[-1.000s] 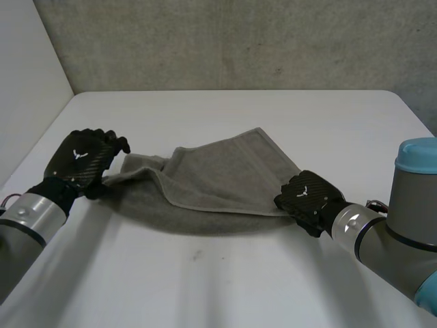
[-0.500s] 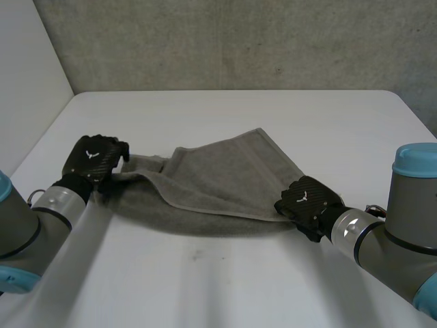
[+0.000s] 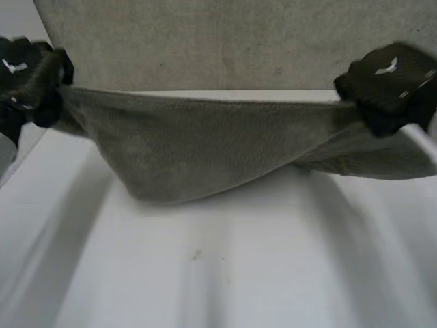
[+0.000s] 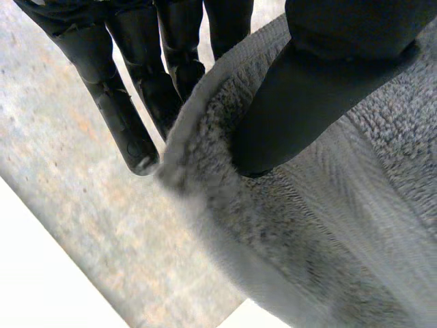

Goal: Fold the towel.

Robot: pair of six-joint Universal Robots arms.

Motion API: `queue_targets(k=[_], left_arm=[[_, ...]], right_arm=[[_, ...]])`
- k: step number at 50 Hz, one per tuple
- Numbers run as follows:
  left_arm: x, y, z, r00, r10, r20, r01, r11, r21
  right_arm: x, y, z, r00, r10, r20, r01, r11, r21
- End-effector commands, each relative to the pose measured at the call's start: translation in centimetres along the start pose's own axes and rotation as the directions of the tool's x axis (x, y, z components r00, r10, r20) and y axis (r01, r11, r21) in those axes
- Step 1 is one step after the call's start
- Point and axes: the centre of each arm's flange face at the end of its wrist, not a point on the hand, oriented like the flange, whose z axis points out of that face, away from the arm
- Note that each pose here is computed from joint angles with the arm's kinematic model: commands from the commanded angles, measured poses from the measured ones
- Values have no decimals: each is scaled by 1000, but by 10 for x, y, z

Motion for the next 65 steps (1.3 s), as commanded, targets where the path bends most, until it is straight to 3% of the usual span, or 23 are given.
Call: queue_targets(k=[1, 4, 9, 15, 18, 20, 21, 22, 23, 24, 25, 26, 28, 32, 35, 37, 41, 42, 44, 45, 50, 55, 65], left_arm=[[7, 1, -12, 991, -96, -90, 86, 990, -116], [9, 13, -10, 989, -114, -98, 98, 982, -162], [25, 87, 8, 971, -201, -125, 139, 911, -387], [28, 123, 40, 965, -225, -133, 146, 887, -437], [21, 125, 72, 970, -200, -135, 136, 915, -379], [16, 115, 91, 974, -180, -134, 130, 939, -318], [7, 97, 110, 981, -151, -125, 119, 966, -229], [-1, 73, 131, 987, -117, -110, 104, 988, -113], [-1, 73, 131, 987, -116, -110, 104, 988, -112], [-10, 48, 148, 992, -90, -88, 91, 996, 5], [-20, 21, 161, 995, -76, -58, 83, 988, 131], [-20, 21, 161, 995, -76, -58, 83, 988, 132], [-38, -21, 175, 993, -115, -17, 114, 939, 325], [-51, -45, 177, 980, -198, -6, 181, 881, 437], [-58, -54, 174, 965, -261, -3, 229, 842, 488], [-59, -48, 173, 961, -278, -1, 246, 847, 472], [-58, -3, 163, 951, -309, 27, 283, 900, 330], [-58, -3, 162, 951, -309, 27, 284, 901, 329], [-56, 42, 145, 941, -333, 59, 317, 929, 188], [-56, 42, 145, 941, -333, 59, 318, 929, 188], [-34, 101, 113, 925, -374, 66, 376, 927, -6], [-15, 160, 71, 929, -356, 99, 369, 907, -203], [6, 189, 32, 965, -254, 69, 263, 905, -335]], right_arm=[[8, -20, -19, 995, -48, 83, 50, 998, -25], [-1, -2, -1, 984, -64, 164, 79, 993, -88], [-20, 35, 37, 957, -68, 284, 126, 973, -192], [-31, 64, 78, 942, -57, 330, 141, 961, -237], [-22, 69, 109, 960, -86, 266, 148, 964, -220], [-1, 50, 140, 982, -162, 94, 172, 979, -107], [-1, 50, 140, 982, -162, 93, 172, 979, -106], [11, 33, 153, 981, -194, -16, 193, 981, -13], [11, 32, 153, 981, -194, -17, 194, 981, -12], [21, 9, 163, 966, -216, -140, 231, 968, 100], [28, -20, 168, 939, -221, -262, 281, 934, 221], [28, -21, 168, 939, -221, -264, 282, 933, 222], [37, -69, 160, 885, -173, -432, 354, 852, 385], [45, -85, 147, 879, -124, -460, 340, 839, 424], [41, -81, 143, 907, -96, -409, 282, 861, 423], [35, -73, 143, 924, -100, -369, 254, 882, 397], [0, -33, 141, 975, -151, -166, 189, 952, 243], [0, -33, 141, 975, -151, -165, 189, 952, 242], [-27, -4, 137, 984, -179, -14, 180, 977, 119], [-27, -4, 137, 984, -179, -13, 180, 977, 118], [-83, 55, 127, 964, -143, 223, 161, 985, -65], [-120, 93, 125, 944, -114, 308, 148, 985, -87], [-148, 130, 123, 956, -65, 287, 103, 988, -118]])
